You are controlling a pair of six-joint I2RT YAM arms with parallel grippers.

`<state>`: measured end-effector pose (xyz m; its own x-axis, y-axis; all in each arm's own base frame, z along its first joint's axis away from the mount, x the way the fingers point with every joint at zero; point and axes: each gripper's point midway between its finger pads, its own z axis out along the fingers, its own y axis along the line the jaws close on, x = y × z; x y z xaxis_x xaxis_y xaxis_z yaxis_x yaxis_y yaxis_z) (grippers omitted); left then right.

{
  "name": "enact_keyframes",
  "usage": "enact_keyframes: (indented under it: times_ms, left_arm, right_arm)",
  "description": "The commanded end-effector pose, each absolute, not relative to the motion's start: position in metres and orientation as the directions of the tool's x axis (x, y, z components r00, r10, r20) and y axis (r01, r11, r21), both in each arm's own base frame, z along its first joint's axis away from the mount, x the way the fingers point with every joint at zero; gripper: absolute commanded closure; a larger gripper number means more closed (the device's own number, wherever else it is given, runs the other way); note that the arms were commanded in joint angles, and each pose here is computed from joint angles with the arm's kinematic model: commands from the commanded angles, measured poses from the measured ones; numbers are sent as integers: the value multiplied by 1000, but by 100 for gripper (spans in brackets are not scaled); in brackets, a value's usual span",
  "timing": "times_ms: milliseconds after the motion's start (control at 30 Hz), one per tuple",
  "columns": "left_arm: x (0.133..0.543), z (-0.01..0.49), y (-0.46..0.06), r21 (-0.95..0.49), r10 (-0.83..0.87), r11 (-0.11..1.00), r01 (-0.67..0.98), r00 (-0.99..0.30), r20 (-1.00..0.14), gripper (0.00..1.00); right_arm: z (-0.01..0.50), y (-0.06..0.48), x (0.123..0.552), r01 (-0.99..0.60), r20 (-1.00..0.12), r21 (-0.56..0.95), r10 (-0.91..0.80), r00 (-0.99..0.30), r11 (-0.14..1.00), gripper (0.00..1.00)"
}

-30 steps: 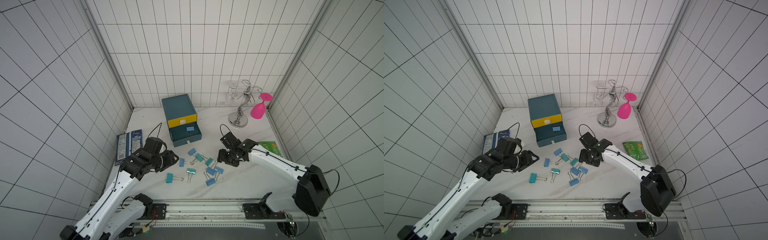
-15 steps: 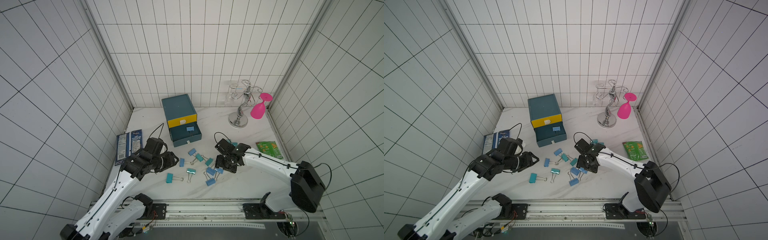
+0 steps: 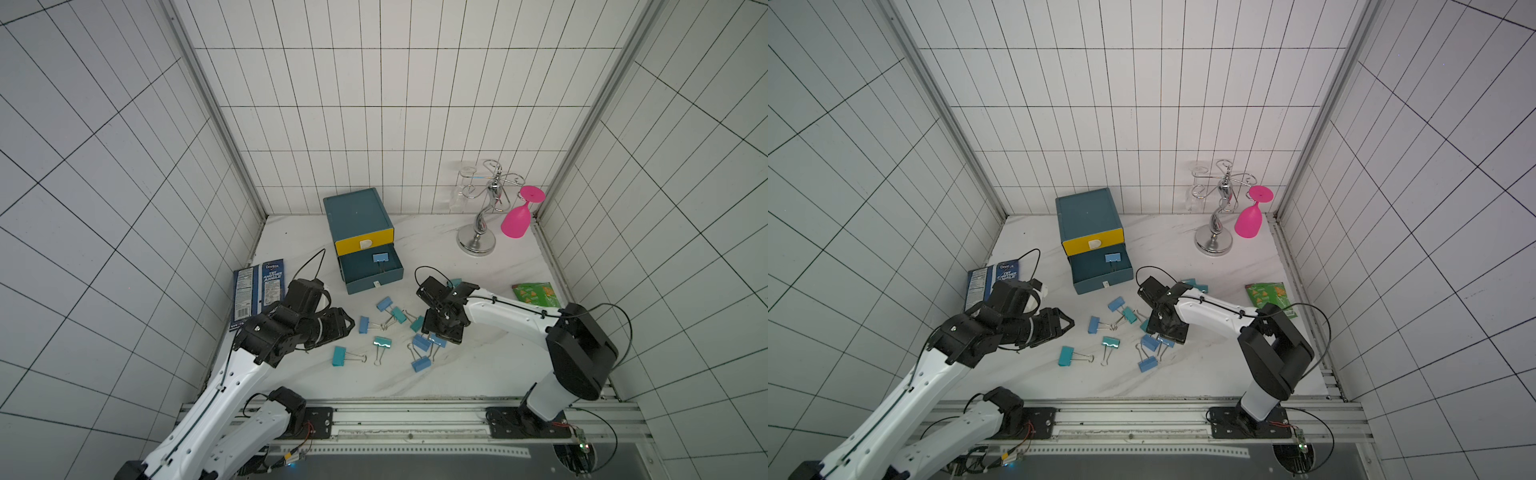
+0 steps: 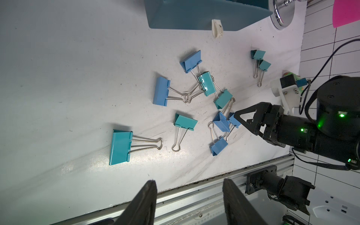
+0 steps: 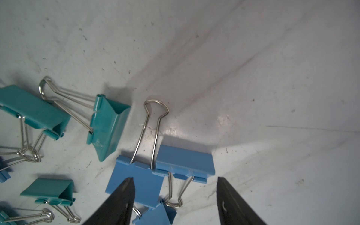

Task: Put the binder clips in the drawer according to color
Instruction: Pick up the binder clip at the center of the board.

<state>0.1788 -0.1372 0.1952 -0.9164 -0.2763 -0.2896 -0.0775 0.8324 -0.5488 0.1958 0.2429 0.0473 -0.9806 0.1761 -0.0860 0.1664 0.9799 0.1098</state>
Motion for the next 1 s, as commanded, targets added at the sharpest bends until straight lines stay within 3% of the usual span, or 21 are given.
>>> enact_keyframes:
  times_ms: [0, 600, 967]
  left_arm:
    - [179, 206, -135, -547, -263, 836, -41, -906, -333, 42]
    - [185, 208, -134, -552, -288, 832, -48, -889, -357, 42]
    - [187, 208, -133, -559, -314, 826, -69, -881, -354, 42]
  right_arm:
    - [43, 238, 195, 181, -88, 58, 185, -979, 982, 31]
    - [28, 229, 193, 169, -65, -11, 168, -984, 986, 31]
    - [26, 217, 186, 165, -56, -17, 164, -985, 986, 44]
